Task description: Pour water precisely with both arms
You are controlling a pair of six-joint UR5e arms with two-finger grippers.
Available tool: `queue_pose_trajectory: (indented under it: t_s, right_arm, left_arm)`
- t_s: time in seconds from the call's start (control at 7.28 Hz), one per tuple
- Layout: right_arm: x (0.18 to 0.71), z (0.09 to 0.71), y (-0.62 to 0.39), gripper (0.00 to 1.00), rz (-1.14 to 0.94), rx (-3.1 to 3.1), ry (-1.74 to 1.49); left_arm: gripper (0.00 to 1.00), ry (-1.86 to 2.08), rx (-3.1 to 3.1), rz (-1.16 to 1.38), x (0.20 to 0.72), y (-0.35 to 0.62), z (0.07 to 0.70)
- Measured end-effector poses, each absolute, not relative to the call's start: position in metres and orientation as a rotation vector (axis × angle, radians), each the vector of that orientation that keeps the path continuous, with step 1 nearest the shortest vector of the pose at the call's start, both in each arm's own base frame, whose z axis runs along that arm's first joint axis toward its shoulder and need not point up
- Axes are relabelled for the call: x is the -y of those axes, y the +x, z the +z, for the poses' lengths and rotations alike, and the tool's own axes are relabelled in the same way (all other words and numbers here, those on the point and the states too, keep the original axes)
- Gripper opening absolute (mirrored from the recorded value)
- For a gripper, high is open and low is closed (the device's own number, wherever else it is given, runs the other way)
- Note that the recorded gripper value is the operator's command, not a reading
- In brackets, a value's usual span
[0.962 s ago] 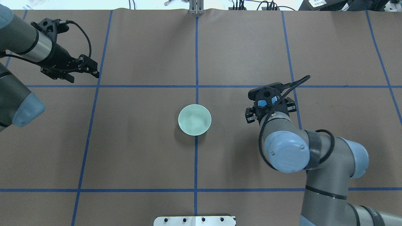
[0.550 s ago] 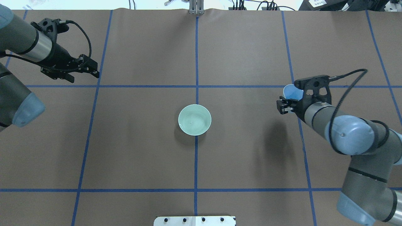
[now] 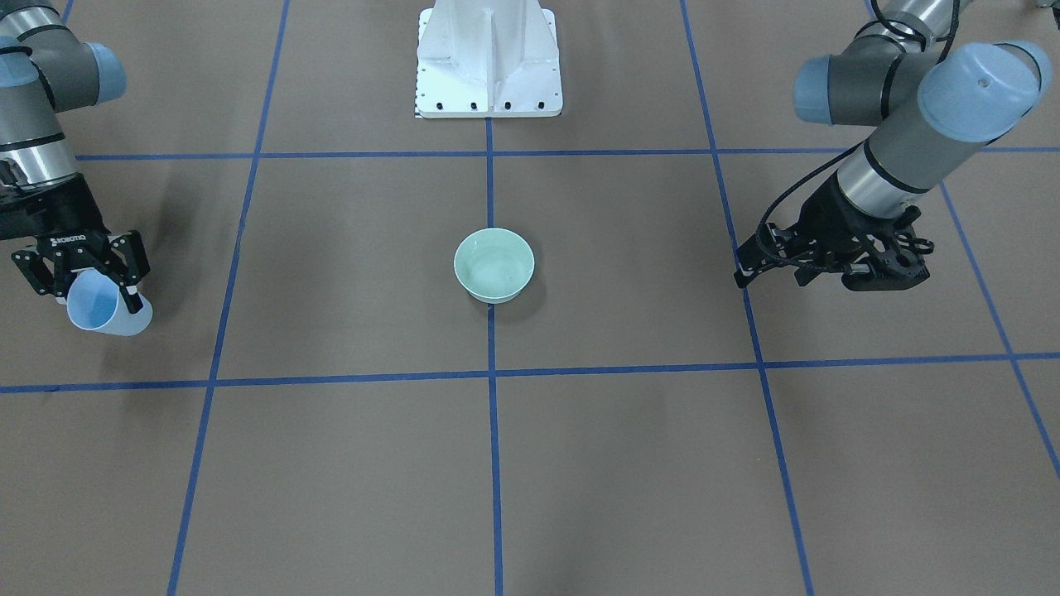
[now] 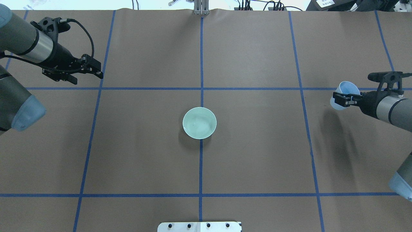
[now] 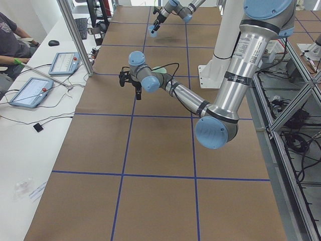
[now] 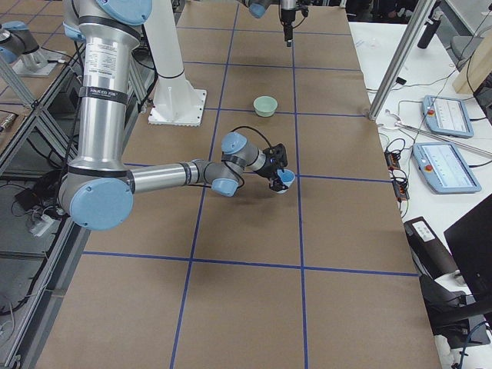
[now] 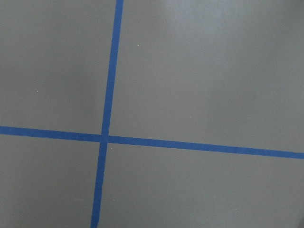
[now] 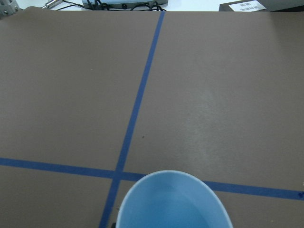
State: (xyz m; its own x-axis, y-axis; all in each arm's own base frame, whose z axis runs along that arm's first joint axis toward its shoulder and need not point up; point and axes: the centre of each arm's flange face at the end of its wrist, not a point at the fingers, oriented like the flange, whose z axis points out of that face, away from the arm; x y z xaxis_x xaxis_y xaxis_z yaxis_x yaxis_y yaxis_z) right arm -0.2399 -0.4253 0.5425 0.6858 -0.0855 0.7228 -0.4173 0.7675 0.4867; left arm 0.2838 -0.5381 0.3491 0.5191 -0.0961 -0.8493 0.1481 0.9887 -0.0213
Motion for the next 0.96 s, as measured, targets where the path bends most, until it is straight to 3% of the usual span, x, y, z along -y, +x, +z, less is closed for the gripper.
queue_pose_trajectory:
  t_s: [0.96]
  right_arm:
    - [0.422,0.633,-0.196,0.17,0.304,0.771,0.696]
  left_arm:
    - [1.00,0.057,-1.027,-0.162,0.533,0.281,0.340]
